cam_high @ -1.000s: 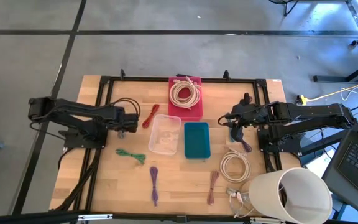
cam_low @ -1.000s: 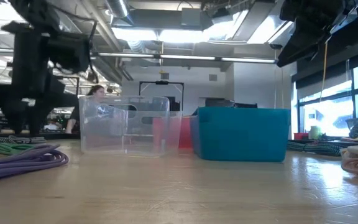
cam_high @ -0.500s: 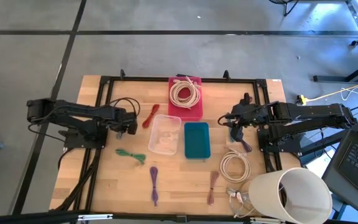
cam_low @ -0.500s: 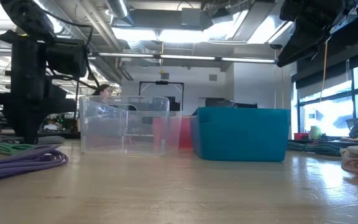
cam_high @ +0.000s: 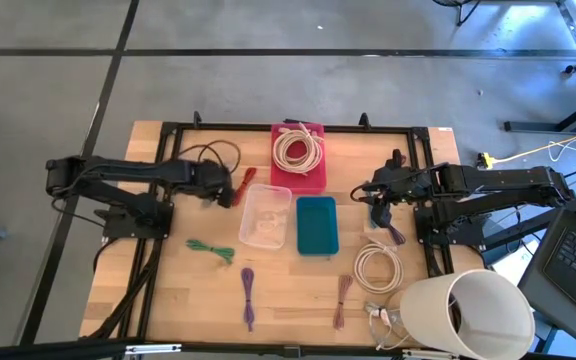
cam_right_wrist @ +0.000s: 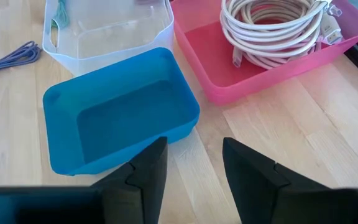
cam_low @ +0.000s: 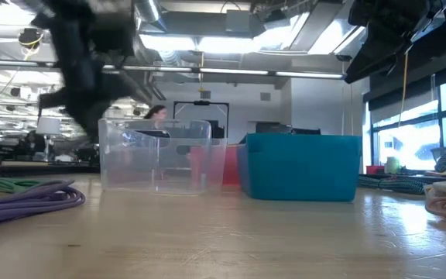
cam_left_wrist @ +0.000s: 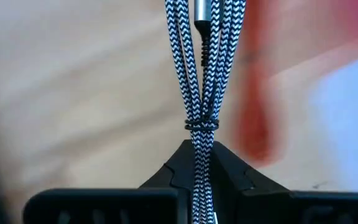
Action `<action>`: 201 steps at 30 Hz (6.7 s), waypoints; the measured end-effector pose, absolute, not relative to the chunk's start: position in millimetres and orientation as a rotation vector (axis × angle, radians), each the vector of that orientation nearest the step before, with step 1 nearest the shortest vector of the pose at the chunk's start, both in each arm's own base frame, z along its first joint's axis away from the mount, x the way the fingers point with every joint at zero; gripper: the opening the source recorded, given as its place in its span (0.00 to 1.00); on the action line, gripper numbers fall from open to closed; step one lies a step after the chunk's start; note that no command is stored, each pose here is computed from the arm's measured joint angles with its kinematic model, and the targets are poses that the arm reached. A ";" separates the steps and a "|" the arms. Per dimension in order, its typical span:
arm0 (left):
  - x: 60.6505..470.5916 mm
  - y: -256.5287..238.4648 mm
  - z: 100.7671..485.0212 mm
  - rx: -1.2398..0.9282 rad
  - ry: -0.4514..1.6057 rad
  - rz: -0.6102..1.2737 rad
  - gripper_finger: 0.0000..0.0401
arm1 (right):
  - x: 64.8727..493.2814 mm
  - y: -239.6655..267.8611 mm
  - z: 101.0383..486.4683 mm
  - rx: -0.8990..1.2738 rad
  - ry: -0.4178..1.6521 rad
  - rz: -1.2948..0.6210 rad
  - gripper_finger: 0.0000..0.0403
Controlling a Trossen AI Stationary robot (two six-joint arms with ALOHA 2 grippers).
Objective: Pick & Place USB Port
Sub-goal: Put the black and white charger cable into the transparent bin, then put the black and pink charger cable into the transparent bin
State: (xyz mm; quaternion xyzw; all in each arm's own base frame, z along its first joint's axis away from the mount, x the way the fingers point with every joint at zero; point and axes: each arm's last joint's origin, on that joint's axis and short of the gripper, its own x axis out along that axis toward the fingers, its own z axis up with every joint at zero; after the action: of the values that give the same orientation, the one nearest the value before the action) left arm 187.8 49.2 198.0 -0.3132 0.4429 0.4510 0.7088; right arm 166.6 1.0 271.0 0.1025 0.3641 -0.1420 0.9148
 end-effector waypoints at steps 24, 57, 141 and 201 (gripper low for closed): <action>272.1 -23.4 238.3 -0.660 0.699 0.570 0.05 | 167.7 1.0 272.2 0.197 0.735 -0.284 0.40; 318.6 -2.5 154.2 -0.975 0.844 0.734 0.05 | 167.7 1.0 272.1 0.193 0.736 -0.282 0.40; 148.3 33.4 388.6 -0.229 -0.052 0.310 0.15 | 111.3 -35.2 415.5 0.435 0.341 -1.062 0.35; 144.8 33.2 387.4 0.002 0.001 0.273 0.15 | 101.7 -155.5 161.5 1.363 0.669 -1.463 0.34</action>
State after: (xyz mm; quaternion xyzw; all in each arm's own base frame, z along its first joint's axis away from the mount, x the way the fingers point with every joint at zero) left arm 144.8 33.2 387.4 0.0010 0.0005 0.1362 0.9907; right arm 101.7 -155.5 161.5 0.5620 0.2758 -0.6035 0.4939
